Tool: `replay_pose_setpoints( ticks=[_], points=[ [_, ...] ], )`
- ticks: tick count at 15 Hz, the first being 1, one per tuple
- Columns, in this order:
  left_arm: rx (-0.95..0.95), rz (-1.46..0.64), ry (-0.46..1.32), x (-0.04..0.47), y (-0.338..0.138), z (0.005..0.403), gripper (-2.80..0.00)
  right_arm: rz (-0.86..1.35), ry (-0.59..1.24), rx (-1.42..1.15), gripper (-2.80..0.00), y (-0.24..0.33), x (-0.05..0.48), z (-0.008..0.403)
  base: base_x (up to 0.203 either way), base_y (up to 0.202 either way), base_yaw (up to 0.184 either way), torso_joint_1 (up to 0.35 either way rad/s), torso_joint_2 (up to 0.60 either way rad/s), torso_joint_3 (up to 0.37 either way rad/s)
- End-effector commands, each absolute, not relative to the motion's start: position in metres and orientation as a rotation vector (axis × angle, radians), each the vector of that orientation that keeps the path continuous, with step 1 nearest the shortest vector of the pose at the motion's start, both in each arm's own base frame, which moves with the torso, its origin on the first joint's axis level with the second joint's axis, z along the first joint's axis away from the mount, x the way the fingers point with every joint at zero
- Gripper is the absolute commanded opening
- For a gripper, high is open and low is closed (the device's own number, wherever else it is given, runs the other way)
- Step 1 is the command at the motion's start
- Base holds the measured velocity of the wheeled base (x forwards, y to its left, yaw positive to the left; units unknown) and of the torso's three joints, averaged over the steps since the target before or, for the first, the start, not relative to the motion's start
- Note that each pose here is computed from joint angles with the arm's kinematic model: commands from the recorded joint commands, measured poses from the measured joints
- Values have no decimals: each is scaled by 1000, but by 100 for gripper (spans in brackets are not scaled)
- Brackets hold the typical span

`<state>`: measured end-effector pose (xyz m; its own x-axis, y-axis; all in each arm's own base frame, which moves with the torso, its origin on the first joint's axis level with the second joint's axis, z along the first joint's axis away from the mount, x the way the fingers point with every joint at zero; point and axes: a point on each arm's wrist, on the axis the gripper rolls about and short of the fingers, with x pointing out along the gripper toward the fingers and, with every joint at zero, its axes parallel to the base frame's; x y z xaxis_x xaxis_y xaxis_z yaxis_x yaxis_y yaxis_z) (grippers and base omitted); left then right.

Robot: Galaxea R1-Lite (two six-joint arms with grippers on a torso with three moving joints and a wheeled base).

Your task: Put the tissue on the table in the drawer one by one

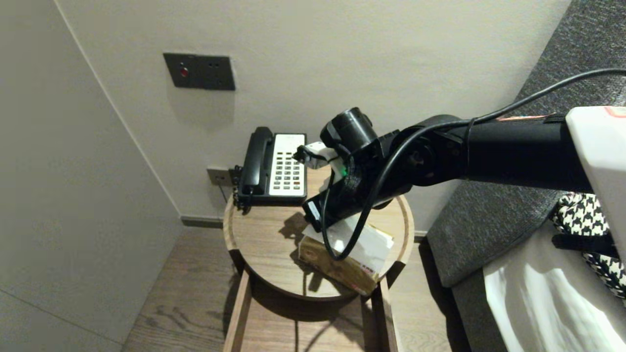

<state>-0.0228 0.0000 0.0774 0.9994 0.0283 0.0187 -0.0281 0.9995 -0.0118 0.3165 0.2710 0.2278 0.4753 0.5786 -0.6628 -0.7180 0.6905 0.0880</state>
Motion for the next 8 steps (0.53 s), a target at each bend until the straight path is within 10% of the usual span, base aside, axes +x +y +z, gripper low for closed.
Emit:
replay_pose_setpoints(
  ticks=[1,8],
  points=[
    [-12,29,-24,-23,0,77,-280,800,720,-213,-280,266,311,236,0,0,0,0,0,0],
    [-12,29,-25,-23,0,77,-280,783,667,-190,-280,248,301,265,0,0,0,0,0,0]
  ],
)
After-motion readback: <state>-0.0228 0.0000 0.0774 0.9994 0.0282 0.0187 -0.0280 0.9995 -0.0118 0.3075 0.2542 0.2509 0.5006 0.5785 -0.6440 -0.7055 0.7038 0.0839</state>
